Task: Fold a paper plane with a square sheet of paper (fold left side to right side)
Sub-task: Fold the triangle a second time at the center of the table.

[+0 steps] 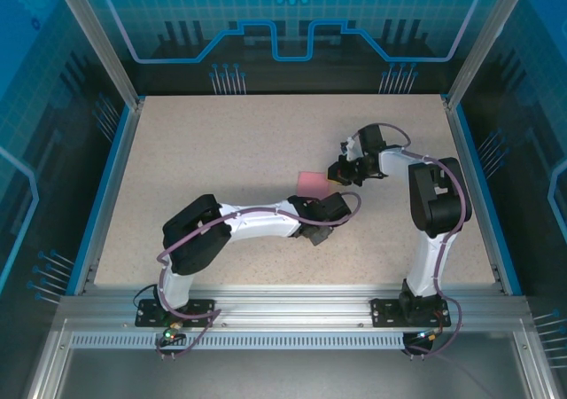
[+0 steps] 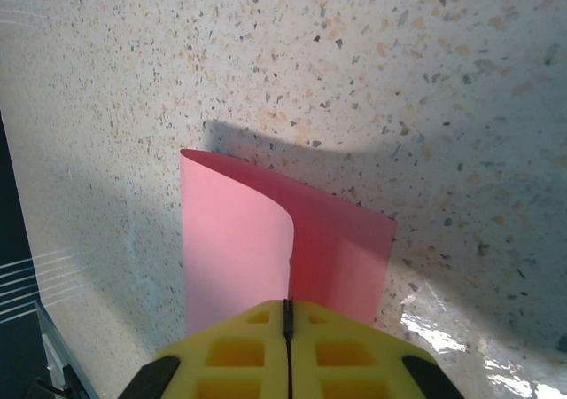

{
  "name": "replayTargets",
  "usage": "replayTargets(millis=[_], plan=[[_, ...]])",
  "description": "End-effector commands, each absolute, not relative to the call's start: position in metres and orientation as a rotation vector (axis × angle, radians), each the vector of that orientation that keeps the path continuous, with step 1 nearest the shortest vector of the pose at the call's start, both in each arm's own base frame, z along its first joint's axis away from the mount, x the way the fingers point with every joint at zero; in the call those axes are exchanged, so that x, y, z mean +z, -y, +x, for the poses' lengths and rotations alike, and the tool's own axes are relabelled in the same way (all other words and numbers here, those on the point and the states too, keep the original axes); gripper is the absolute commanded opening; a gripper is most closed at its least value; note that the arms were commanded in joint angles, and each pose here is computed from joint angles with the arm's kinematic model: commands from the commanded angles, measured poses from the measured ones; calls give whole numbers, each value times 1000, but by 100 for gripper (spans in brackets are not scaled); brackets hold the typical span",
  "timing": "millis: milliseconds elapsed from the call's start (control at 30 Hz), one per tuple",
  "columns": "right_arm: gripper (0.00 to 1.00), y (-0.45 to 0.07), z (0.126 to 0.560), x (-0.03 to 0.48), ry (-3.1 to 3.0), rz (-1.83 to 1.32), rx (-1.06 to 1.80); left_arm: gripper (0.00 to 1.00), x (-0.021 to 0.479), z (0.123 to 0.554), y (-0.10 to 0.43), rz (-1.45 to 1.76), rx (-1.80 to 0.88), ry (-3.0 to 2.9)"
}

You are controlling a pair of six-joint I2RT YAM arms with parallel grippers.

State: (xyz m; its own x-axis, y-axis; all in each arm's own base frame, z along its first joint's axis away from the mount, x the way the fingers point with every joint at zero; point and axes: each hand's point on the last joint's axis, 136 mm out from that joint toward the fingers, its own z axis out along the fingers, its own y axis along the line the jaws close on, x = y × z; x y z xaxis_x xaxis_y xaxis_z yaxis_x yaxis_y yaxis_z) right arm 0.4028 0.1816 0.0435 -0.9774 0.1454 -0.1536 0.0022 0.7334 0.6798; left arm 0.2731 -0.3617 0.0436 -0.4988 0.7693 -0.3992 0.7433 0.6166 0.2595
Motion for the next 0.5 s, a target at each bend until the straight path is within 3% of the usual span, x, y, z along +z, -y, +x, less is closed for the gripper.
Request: replayTargets(millis=[0, 100, 333, 400, 467], plan=[[10, -178, 407, 53, -2728, 82, 1060, 8, 58, 272, 366, 1162, -2, -2390], [20, -174, 411, 68, -2686, 53, 1027, 3, 63, 269, 369, 1118, -152, -2454], [46, -147, 400, 104, -2594, 59, 897, 5, 78, 274, 367, 961, -483, -2572], [47, -141, 388, 109, -2587, 71, 886, 7, 81, 277, 366, 904, -590, -2601], [39, -140, 368, 109, -2598, 76, 902, 8, 84, 281, 364, 837, -695, -2628]])
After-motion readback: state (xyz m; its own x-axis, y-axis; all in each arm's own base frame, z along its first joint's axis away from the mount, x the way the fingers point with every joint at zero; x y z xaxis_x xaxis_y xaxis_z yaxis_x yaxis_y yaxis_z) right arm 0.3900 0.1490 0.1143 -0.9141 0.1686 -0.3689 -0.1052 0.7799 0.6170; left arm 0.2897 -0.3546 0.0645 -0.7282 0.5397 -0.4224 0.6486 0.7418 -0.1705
